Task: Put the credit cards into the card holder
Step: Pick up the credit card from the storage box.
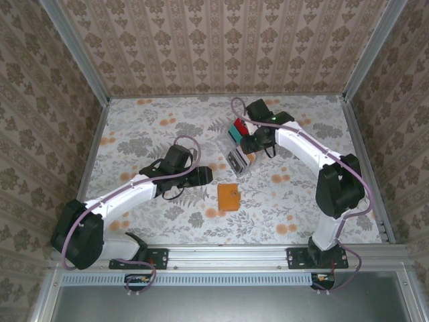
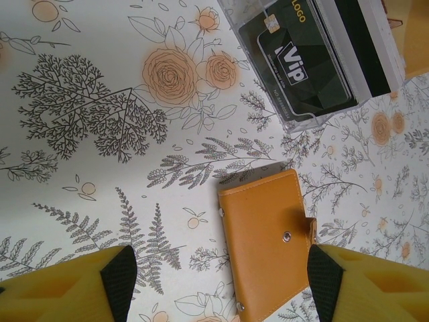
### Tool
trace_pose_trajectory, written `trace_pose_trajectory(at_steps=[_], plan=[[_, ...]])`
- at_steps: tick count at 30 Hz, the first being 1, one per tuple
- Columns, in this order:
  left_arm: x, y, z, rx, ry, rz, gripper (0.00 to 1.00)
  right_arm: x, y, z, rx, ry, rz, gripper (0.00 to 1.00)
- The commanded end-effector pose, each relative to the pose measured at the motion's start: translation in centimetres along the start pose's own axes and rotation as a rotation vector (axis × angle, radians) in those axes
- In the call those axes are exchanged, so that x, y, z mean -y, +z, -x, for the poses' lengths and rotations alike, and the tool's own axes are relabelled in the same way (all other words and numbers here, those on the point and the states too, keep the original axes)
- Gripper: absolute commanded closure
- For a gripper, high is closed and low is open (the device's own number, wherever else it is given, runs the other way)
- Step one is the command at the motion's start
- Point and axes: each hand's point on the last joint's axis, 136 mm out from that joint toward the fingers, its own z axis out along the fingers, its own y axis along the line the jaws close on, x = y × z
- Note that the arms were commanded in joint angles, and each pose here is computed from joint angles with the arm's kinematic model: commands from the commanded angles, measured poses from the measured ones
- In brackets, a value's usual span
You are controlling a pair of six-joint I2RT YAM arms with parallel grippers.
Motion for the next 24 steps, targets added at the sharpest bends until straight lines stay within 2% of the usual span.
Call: trace_pose_trajectory(at_steps=[1, 6, 14, 24], plan=[[0.7, 0.1, 0.6, 0.008, -0.013, -0.013, 0.28, 1.0, 0.2, -0.2, -0.03, -0.039, -0.178, 0.5], [0.7, 0.0, 0.6, 0.011, -0.017, -0.018, 0.28, 1.3, 0.8, 0.4, -0.031, -0.115, -0.345, 0.5], [0.4, 0.0, 0.3, 0.012, -0.028, -0.013, 0.28, -0.1, 2.6, -0.2, -0.076, -0.178, -0.362, 0.5], [0.3, -0.1, 0.3, 0.014, -0.033, -0.009, 0.28, 1.2, 2.4, 0.3, -0.065, -0.217, -0.519, 0.53]])
